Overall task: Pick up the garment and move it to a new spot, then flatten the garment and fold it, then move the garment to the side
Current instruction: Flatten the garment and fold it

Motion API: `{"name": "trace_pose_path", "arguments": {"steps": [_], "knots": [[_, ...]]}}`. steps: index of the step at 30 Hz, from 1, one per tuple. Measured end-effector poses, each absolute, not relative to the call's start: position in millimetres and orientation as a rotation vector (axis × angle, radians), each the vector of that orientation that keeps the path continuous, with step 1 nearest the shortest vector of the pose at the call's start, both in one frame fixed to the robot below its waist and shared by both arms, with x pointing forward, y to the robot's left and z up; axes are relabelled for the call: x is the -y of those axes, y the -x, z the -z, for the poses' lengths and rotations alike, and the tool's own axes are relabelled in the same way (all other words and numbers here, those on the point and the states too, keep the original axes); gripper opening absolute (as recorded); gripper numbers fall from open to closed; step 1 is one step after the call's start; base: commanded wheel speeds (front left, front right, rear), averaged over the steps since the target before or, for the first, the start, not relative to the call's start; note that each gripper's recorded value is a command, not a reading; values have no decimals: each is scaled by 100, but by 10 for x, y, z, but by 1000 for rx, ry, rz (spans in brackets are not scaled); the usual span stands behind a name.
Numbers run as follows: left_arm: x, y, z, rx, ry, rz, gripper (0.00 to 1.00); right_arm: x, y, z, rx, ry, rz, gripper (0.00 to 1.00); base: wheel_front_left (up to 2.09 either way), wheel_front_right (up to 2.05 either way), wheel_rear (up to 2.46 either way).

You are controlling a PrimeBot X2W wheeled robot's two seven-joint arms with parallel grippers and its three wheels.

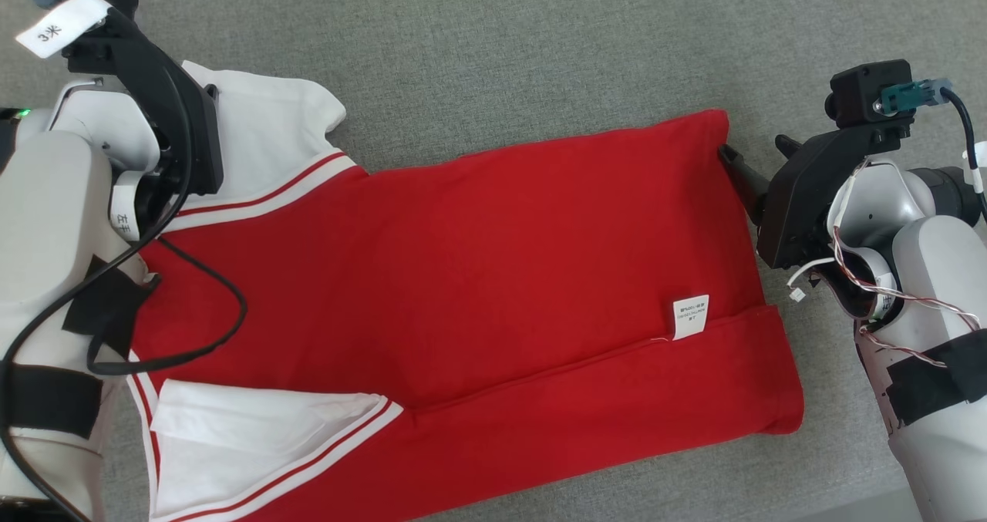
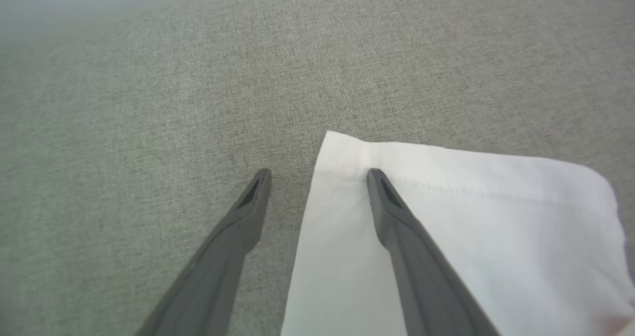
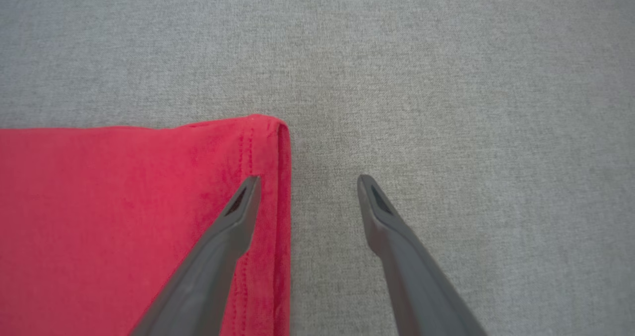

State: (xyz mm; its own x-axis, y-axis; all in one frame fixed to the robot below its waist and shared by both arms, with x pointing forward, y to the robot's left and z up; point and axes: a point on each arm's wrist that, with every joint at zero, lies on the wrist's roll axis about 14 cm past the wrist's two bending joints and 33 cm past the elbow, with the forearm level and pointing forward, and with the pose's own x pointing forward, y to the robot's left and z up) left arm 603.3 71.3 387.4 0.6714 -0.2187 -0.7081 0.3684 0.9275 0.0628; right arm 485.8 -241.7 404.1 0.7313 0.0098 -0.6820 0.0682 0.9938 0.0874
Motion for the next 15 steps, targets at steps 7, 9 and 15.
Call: {"name": "trace_pose_path", "arguments": {"steps": [7,9,15], "knots": [[-677,-6022,-3860,-768,-205,338,39,2421,-4856,-4016,-757,-111,35,100,0,0,0],[-650,-6023,-3860,-767,-202,342,36,2426,-4852,-3994,-765,-112,37,100,0,0,0],[-616,-6025,-3853,-763,-200,348,45,2428,-4988,-4078,-730,-115,36,100,0,0,0]]}}
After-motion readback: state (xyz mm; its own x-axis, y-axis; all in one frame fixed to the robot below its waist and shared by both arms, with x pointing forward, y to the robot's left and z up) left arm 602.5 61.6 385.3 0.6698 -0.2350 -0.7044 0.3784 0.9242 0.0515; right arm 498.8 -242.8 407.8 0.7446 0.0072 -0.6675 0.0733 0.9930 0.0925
